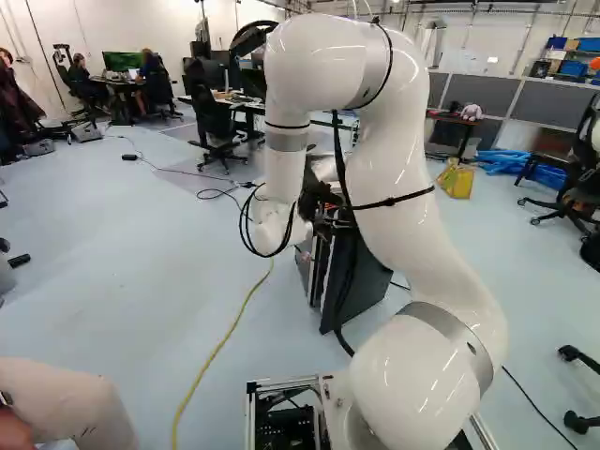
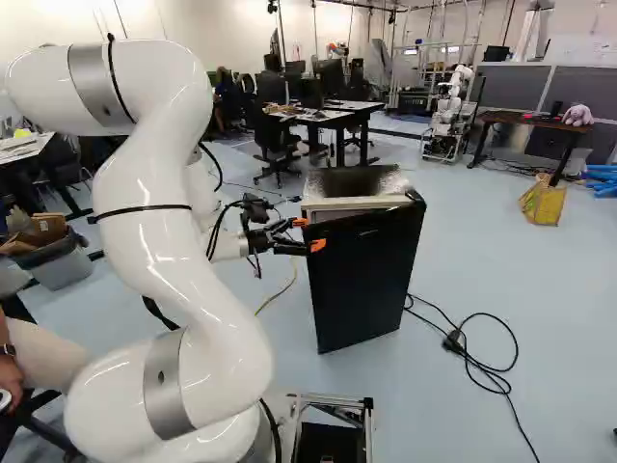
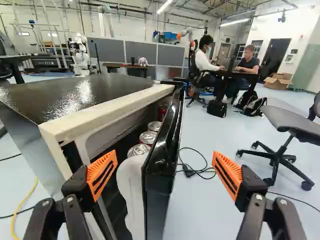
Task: Grab a drink from the fridge
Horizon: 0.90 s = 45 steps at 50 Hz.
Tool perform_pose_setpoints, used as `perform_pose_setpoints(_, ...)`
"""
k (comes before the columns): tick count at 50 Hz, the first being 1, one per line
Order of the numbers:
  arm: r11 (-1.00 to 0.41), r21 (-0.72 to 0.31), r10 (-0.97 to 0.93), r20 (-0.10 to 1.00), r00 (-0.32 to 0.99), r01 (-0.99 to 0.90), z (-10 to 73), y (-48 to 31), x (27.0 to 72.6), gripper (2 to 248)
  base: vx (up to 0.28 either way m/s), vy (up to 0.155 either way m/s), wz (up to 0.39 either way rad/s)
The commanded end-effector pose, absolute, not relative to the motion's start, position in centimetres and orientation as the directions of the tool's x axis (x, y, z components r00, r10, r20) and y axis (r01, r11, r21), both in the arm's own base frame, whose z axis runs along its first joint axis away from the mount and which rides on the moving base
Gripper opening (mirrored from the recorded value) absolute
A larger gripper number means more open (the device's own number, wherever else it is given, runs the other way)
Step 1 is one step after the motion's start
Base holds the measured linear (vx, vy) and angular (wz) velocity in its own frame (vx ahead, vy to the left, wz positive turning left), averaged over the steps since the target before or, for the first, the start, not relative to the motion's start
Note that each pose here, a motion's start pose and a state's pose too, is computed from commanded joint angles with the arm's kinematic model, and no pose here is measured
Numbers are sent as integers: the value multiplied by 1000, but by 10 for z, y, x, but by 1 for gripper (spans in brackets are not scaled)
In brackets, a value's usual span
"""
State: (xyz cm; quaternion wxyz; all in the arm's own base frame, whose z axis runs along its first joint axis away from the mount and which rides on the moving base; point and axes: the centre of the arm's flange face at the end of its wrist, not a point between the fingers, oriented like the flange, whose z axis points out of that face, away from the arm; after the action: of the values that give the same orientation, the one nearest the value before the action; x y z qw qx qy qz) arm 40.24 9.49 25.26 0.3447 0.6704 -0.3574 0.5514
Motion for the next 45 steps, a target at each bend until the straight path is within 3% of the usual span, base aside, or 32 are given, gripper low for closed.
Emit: perform_pose_setpoints(45,-400,140,-65,982,180,-906,254,64,353,247,0,0,0)
